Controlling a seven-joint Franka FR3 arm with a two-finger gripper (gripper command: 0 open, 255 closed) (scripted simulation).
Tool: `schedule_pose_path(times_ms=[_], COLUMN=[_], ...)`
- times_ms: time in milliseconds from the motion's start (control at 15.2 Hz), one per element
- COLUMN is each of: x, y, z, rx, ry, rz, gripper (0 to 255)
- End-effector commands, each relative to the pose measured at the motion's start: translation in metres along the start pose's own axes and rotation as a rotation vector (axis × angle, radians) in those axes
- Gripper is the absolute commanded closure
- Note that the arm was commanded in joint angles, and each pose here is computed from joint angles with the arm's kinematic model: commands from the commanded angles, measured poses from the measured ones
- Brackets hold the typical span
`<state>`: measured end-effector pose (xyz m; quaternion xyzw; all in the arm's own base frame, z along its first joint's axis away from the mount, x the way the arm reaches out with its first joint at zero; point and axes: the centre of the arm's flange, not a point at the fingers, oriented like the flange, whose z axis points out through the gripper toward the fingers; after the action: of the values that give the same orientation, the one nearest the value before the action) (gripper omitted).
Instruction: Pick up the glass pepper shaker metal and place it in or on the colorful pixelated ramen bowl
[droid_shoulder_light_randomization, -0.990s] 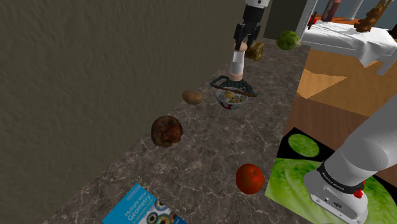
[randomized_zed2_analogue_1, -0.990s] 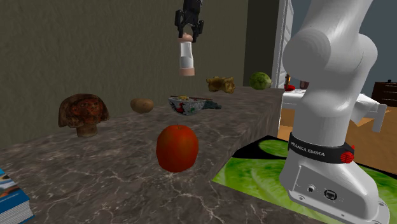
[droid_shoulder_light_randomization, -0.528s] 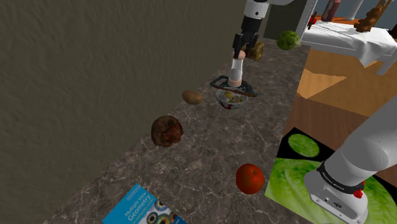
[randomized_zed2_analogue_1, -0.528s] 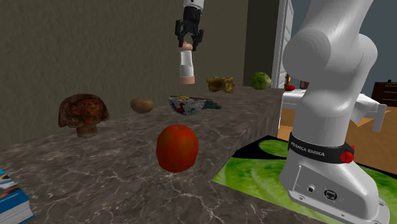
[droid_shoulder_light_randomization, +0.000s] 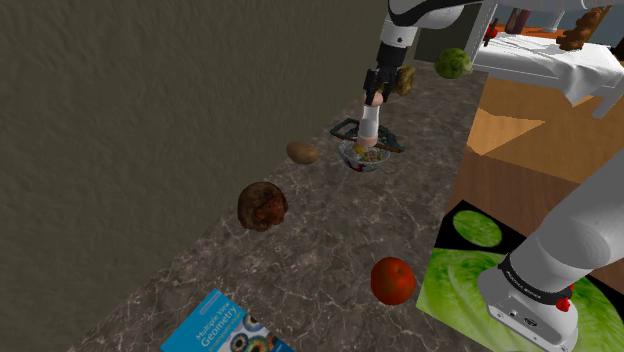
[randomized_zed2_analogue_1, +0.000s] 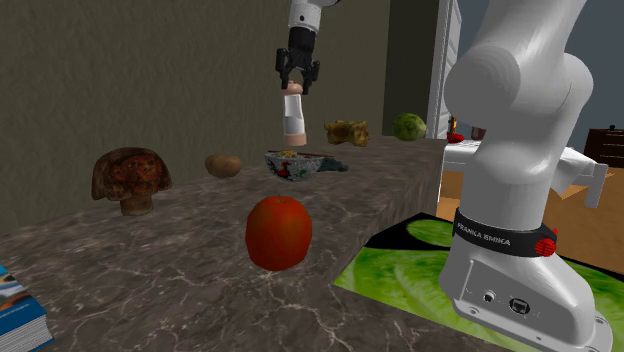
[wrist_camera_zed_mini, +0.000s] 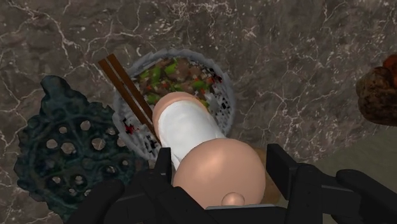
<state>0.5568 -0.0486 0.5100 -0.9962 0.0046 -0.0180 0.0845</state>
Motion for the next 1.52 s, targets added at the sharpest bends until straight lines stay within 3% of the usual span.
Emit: schedule_pose_path(times_ms=[0, 528, 594, 924, 1188, 1452], x=[-0.001, -0.001, -0.001, -0.001, -0.001, -0.001], y=[0.003, 0.003, 0.003, 0.003, 0.003, 0.003], z=[0.014, 0.014, 0.014, 0.014, -0.036, -0.036], rx=[0.0, 0.0, 0.0, 0.0, 0.0, 0.0], ry=[0.001, 0.001, 0.001, 0.001, 0.001, 0.001], rz=[0.0, 0.0, 0.0, 0.0, 0.0, 0.0], gripper=[255, 255, 0, 0, 0, 0])
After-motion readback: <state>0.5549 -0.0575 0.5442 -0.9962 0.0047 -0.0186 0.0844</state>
